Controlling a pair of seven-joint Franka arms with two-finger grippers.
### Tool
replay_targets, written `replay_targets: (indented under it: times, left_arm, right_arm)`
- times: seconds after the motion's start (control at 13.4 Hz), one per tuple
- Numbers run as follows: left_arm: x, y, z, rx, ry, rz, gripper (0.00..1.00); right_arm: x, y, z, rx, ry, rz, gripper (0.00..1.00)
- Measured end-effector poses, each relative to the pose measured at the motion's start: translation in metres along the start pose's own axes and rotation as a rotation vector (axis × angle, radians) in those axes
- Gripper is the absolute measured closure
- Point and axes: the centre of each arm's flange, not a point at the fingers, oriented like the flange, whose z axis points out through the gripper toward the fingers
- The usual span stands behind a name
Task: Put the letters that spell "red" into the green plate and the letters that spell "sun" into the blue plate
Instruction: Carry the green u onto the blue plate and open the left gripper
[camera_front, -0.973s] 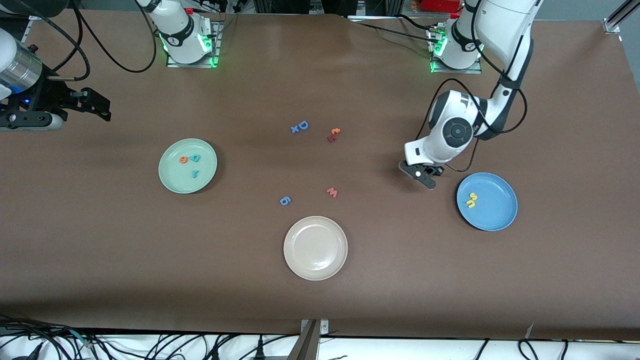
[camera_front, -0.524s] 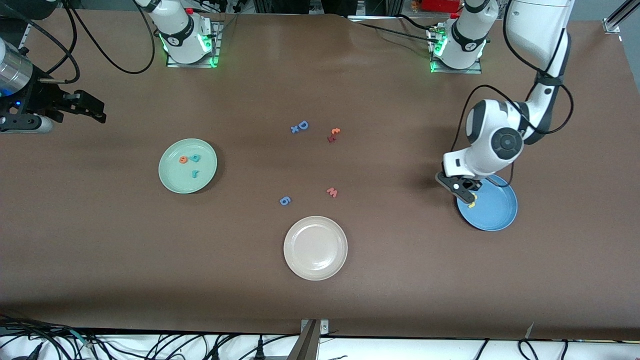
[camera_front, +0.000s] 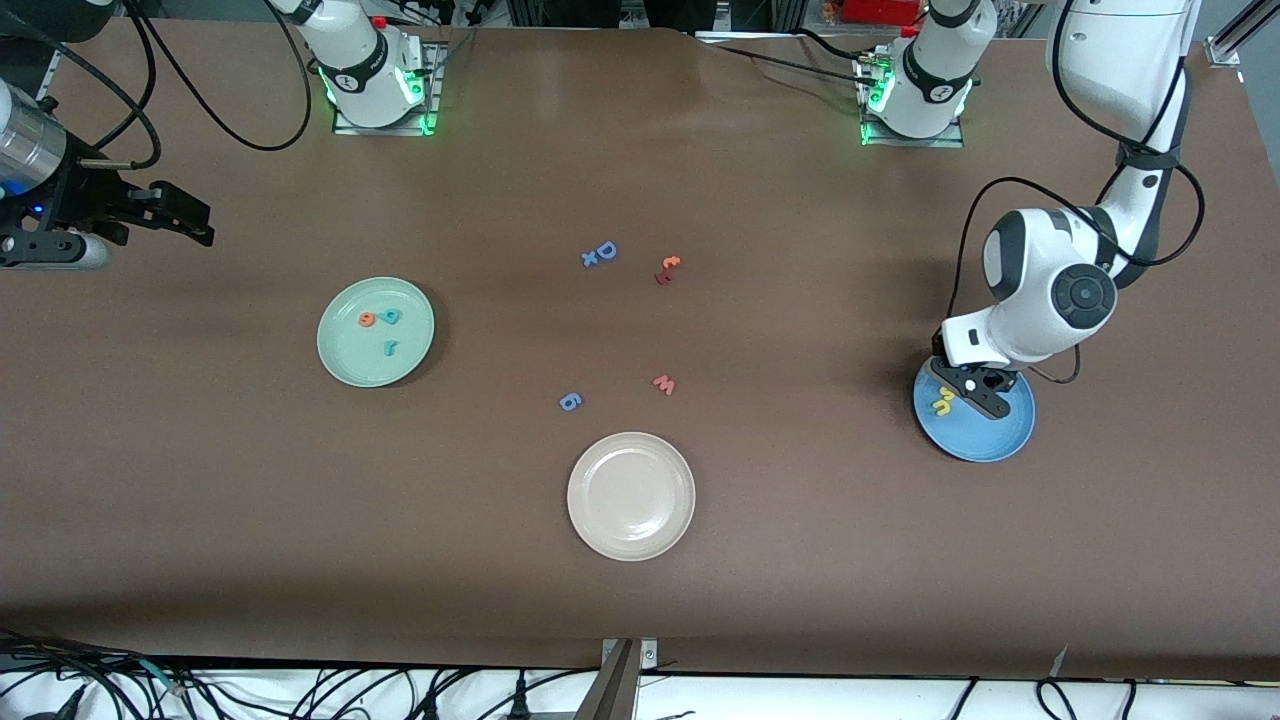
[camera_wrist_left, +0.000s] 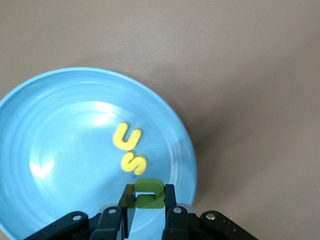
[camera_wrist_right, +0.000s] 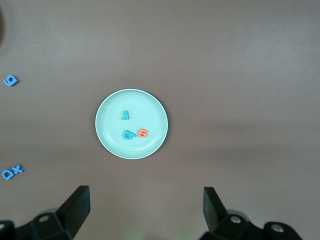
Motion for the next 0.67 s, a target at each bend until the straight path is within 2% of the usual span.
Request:
replay_targets:
  times: [0.07, 0.15, 0.45, 0.6, 0.67]
  left_arm:
    - [0.000, -0.005, 0.000, 0.005, 0.000, -0.005, 0.69]
    - [0.000, -0.009, 0.001, 0.009, -0.001, -0.009, 0.63]
    - [0.004, -0.014, -0.002, 0.020, 0.007, -0.020, 0.23]
    - [0.010, -0.026, -0.022, 0.046, 0.046, -0.062, 0.03]
    - [0.014, -0.031, -0.042, 0.064, 0.079, -0.084, 0.00]
  right_arm:
    - [0.000, -0.001, 0.000, 0.000, 0.001, -0.002, 0.00]
    - [0.000, -0.002, -0.001, 0.000, 0.001, -0.003, 0.00]
    - [0.000, 0.001, 0.001, 0.000, -0.004, 0.001, 0.00]
    - [0.000, 0.003, 0.003, 0.001, -0.016, 0.005, 0.00]
    - [-0.001, 0.003, 0.003, 0.000, -0.025, 0.006, 0.00]
